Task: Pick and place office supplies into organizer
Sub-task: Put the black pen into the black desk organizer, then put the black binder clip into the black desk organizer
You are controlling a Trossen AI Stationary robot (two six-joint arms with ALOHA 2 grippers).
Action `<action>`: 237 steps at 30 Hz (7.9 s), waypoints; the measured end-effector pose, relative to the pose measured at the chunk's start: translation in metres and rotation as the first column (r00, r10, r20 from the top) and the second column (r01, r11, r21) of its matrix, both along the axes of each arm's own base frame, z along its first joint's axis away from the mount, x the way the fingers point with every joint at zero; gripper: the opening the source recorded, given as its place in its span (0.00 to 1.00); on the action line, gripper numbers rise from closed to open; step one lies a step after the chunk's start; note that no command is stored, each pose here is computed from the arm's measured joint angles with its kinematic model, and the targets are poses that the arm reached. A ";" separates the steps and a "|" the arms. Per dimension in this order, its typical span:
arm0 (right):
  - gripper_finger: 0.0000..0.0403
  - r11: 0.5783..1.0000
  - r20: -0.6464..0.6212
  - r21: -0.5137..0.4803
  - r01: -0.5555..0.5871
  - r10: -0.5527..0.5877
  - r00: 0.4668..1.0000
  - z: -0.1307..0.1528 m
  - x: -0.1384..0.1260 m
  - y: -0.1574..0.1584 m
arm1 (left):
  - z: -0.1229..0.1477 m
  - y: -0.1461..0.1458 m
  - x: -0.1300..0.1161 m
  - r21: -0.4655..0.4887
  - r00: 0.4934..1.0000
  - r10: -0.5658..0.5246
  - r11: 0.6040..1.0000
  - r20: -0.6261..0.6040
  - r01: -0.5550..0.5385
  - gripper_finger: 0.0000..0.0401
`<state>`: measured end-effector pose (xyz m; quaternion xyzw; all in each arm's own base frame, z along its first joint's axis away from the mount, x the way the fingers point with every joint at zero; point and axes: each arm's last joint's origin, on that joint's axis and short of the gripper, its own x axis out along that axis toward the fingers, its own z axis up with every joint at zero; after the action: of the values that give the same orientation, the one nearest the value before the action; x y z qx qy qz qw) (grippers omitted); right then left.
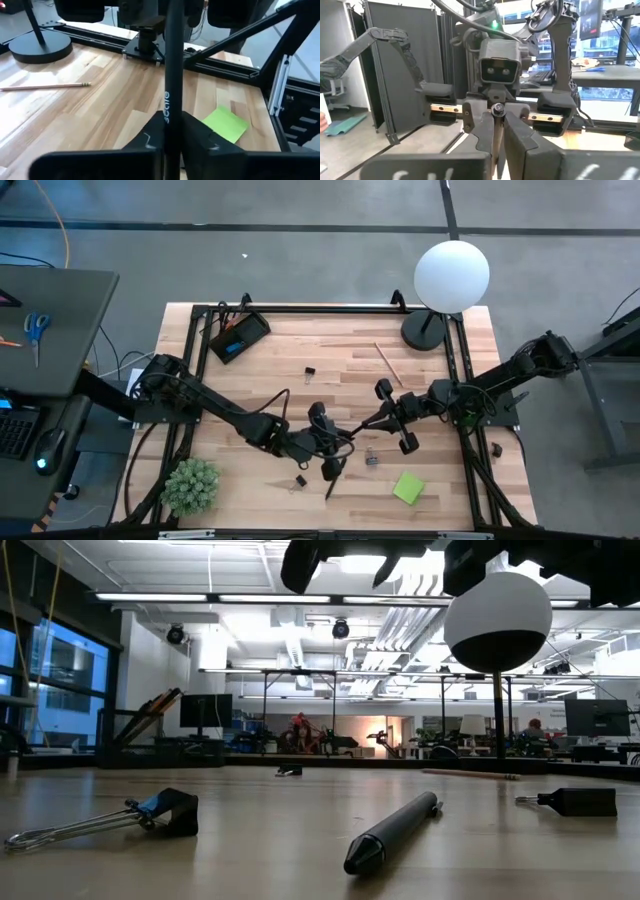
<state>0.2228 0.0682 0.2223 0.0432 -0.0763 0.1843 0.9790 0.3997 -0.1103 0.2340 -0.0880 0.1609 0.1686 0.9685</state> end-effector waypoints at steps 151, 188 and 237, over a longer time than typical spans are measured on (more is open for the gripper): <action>0.36 0.928 -0.236 -0.343 0.150 -0.239 0.942 -0.064 -0.052 -0.065 | -0.068 0.230 -0.343 0.215 0.512 0.855 0.517 -0.081 -0.829 0.34; 0.36 0.838 -0.034 -0.339 0.427 -0.465 0.885 -0.043 -0.048 -0.079 | -0.023 0.144 -0.256 0.154 0.938 0.028 0.984 0.347 -0.086 0.04; 0.36 0.824 -0.599 -0.365 0.434 -0.564 0.568 -0.073 0.183 -0.141 | -0.047 0.118 -0.226 0.269 0.801 -0.336 0.936 0.495 0.227 0.02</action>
<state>0.4056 -0.0732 0.1490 -0.0024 0.2978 -0.1242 0.9465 0.1732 0.0080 0.1873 -0.0101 -0.1207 0.0062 0.9926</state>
